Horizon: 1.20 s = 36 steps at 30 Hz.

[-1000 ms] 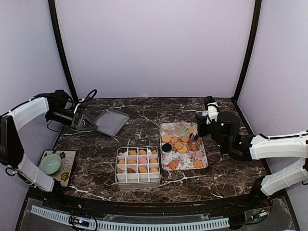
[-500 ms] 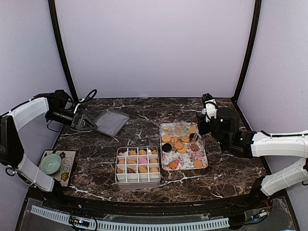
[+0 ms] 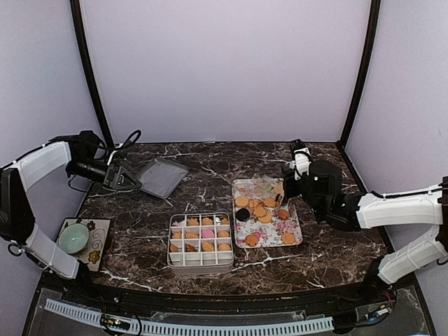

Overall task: Pack the cookies
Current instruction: Pick up the fake cookies from the plate, then place the fake cookies in the empty pocket of the box.

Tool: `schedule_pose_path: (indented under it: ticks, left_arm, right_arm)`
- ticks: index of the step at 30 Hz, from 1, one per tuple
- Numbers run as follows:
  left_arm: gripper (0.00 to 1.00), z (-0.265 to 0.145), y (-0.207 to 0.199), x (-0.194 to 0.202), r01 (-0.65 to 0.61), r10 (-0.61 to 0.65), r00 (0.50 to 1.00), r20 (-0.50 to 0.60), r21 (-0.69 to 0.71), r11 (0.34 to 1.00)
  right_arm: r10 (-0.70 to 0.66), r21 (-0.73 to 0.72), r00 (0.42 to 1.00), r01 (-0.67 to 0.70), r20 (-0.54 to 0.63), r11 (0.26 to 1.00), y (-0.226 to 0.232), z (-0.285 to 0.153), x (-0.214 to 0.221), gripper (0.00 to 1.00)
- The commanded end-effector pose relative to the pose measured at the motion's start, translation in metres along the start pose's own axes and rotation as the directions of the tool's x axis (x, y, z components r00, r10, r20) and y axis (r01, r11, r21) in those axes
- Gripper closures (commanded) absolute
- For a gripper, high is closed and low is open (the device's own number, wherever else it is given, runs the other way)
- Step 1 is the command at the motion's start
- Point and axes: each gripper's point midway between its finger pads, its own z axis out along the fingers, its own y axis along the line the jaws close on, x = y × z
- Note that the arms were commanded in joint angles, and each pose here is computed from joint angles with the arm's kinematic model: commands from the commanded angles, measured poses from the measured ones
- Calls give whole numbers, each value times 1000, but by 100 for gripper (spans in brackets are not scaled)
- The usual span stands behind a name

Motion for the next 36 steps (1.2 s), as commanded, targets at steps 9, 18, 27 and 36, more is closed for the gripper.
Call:
schedule_pose_path:
  ticks: [9,18,27,36]
  left_arm:
    - [45,-3,-5,-2,0,0,1000,6,16,1000]
    - [45,-4,-7,-3,-6,6,1000,7,14,1000]
    - [45,-4,-6,-3,-7,7,1000,8,15,1000]
    - [45,-4,-4,-3,-12,12,1000,6,2,1000]
  right_arm:
    - [12,40,1000,-12,13,999,-9,-1,12,67]
    - [81,31,997,-81,7,996,-7,0,12,82]
    - [107,-20,987,-105,120,994,-10,-20,-51,87]
    - [134,-305,973,-71,189,950,86,-71,-118,87]
